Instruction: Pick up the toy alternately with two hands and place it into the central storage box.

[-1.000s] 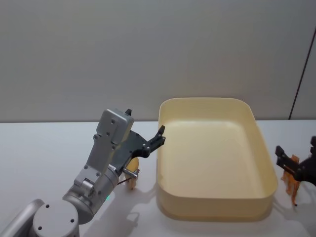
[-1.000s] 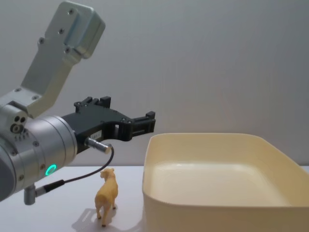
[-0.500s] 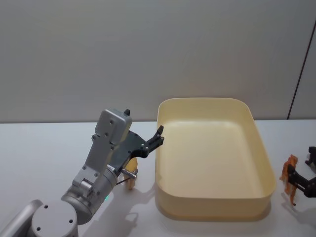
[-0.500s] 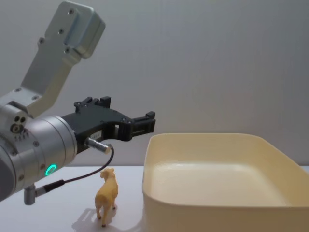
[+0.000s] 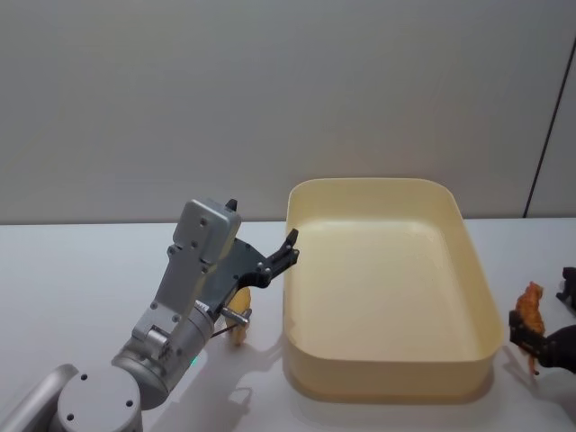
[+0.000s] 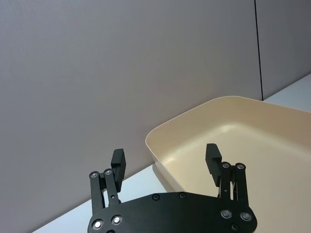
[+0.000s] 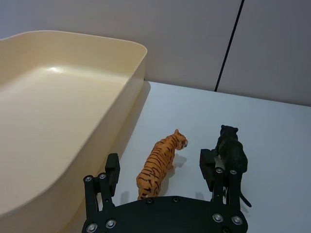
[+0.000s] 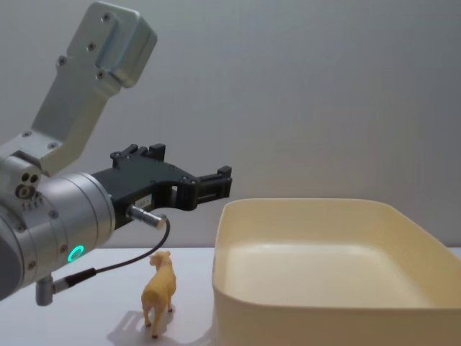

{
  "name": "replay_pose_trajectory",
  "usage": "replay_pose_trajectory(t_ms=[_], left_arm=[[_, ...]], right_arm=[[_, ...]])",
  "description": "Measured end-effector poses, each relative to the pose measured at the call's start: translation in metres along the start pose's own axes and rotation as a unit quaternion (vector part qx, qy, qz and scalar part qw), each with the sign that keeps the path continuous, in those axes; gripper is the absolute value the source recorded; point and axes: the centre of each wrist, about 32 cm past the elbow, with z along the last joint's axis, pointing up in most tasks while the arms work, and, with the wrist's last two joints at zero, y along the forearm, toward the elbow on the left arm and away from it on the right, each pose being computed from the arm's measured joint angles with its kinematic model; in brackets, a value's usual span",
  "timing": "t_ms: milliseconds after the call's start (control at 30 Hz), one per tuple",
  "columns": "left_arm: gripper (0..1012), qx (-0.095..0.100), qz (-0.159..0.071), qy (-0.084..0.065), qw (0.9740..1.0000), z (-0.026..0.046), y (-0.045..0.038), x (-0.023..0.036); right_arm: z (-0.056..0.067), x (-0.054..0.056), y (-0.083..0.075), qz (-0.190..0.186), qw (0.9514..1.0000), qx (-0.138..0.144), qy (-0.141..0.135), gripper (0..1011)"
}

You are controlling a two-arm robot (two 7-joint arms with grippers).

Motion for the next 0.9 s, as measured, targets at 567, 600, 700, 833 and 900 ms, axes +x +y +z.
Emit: replay_pose_trajectory(t_ms=[567,600,700,833,900], left_arm=[[1001,0.000,0.000,0.000,1.0000,0.0000,0.0000,0.0000],[1001,0.000,0.000,0.000,1.0000,0.0000,0.0000,0.0000],[1001,0.000,0.000,0.000,1.0000,0.0000,0.0000,0.0000],[1001,0.000,0.000,0.000,1.0000,0.0000,0.0000,0.0000],[1001,0.000,0.000,0.000,1.0000,0.0000,0.0000,0.0000]], right_arm=[[-0.009,-0.006,0.017,-0.007,0.9996,-0.028,0.000,881],[-0.009,-0.006,0.018,-0.007,0.9996,-0.029,0.000,865],[-0.010,-0.007,0.019,-0.009,0.9995,-0.031,0.000,781],[-0.010,-0.008,0.021,-0.010,0.9994,-0.034,0.000,624],[-0.011,-0.008,0.021,-0.010,0.9993,-0.035,0.000,566]])
